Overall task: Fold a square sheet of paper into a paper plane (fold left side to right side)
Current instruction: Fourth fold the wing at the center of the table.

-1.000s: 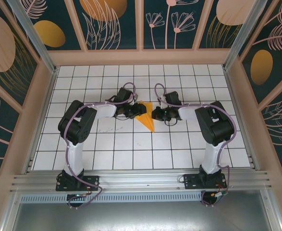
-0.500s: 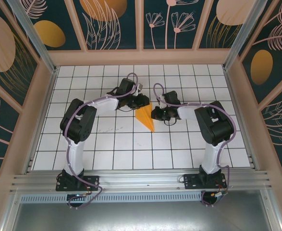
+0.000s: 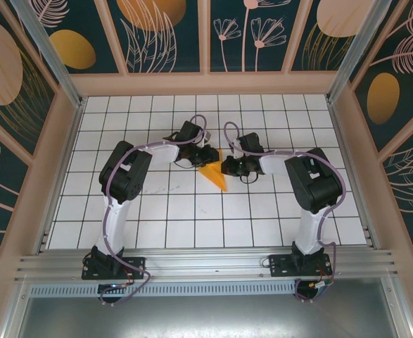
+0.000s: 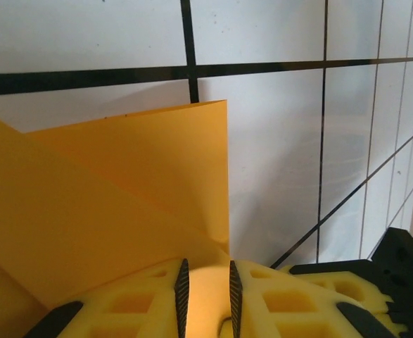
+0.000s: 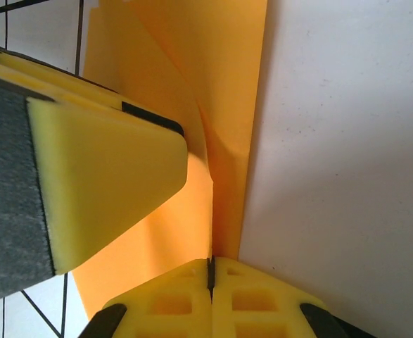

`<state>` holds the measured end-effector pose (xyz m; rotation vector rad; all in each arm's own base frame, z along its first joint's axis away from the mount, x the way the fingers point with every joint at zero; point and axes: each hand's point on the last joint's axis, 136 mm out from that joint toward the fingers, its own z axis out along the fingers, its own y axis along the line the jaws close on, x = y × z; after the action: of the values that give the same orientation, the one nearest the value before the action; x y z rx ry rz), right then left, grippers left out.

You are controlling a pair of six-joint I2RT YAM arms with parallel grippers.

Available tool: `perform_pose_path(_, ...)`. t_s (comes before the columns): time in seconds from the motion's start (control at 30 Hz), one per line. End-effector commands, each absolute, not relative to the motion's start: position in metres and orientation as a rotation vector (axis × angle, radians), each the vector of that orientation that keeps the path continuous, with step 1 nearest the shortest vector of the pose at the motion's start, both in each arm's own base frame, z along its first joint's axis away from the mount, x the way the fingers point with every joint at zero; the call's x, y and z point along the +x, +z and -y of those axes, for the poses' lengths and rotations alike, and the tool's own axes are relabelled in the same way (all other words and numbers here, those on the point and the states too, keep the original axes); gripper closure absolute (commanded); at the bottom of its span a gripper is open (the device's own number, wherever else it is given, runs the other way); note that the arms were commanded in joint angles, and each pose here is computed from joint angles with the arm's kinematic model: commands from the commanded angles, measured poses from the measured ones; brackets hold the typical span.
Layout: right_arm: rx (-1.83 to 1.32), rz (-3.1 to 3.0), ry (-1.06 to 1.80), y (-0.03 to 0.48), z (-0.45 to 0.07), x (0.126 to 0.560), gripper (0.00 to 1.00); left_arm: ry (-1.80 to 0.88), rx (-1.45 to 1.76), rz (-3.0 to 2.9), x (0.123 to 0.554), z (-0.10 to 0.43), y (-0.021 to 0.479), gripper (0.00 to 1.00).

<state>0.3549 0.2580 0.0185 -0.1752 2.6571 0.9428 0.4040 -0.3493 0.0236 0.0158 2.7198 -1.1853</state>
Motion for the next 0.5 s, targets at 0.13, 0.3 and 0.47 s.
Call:
perform_pose_path(0.13, -0.173, -2.782, 0.842, -0.010, -0.247, 0.336, 0.95, -1.046, 0.009, -2.812, 0.389, 0.332, -0.007, 0.73)
perform_pose_path(0.3, -0.164, -2.695, 0.916, 0.015, -0.254, 0.347, 0.83, -1.001, -0.010, -2.845, 0.381, 0.324, -0.022, 0.73)
perform_pose_path(0.47, -0.143, -2.599, 0.920, 0.053, -0.248, 0.359, 0.68, -0.970, -0.032, -2.868, 0.373, 0.316, -0.034, 0.74)
